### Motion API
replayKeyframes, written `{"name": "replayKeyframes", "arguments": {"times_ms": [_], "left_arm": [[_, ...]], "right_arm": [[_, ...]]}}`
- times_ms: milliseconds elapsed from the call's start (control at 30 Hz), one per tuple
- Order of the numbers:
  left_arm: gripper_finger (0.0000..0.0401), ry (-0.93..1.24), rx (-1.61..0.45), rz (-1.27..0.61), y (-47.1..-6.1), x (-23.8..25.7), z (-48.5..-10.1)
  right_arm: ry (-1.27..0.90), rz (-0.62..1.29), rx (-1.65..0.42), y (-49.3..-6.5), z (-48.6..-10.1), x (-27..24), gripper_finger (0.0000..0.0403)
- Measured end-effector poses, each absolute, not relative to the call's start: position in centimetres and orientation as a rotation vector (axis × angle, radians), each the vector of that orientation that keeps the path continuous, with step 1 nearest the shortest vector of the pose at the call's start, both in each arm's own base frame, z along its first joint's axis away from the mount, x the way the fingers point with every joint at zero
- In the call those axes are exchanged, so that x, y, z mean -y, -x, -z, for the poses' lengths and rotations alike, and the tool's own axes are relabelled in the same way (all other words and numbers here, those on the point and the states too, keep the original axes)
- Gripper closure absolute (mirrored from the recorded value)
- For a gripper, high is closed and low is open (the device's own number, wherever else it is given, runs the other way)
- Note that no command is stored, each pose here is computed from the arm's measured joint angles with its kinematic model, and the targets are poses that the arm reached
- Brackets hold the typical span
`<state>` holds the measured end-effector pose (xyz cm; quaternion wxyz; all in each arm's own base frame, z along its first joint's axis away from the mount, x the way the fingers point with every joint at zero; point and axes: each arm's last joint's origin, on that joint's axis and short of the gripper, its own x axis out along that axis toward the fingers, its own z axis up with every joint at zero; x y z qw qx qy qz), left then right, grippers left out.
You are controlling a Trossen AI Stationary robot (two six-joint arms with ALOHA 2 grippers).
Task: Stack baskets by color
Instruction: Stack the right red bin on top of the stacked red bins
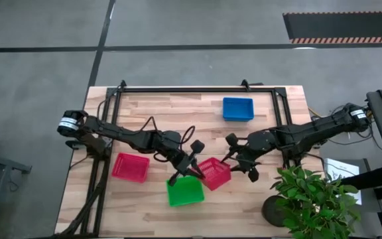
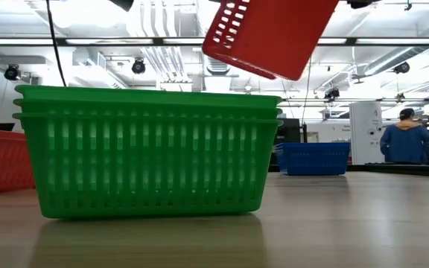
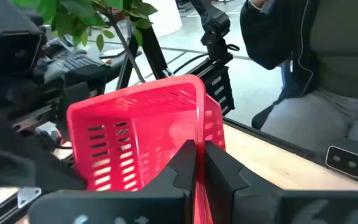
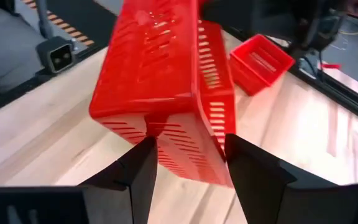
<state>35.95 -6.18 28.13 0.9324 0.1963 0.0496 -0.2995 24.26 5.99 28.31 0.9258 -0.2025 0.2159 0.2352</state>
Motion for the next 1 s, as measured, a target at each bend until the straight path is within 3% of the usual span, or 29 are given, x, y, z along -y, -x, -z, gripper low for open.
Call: {"name": "replayKeyframes", "arguments": {"times_ms": [200,567,800,1000], "left_arm": [[0.0401,-0.398,-0.133,0.609,-35.6,6.2,-28.2],[0.0401,-0.463,-0.274,0.347,-32.8,6.9,-30.3],[0.0401,-0.431,-0.319,0.296,-32.2,7.2,-30.5],[0.0401,-0.405,-0.51,0.188,-30.9,7.5,-31.1]], "right_arm": [[0.425,-0.466,-0.434,-24.2,-28.5,-5.7,0.0208],[0.427,-0.314,-0.371,-22.3,-30.9,-4.2,0.0206],[0.413,-0.284,-0.376,-22.5,-30.8,-4.1,0.0206],[0.439,-0.183,-0.416,-22.6,-30.6,-3.8,0.0206]]}}
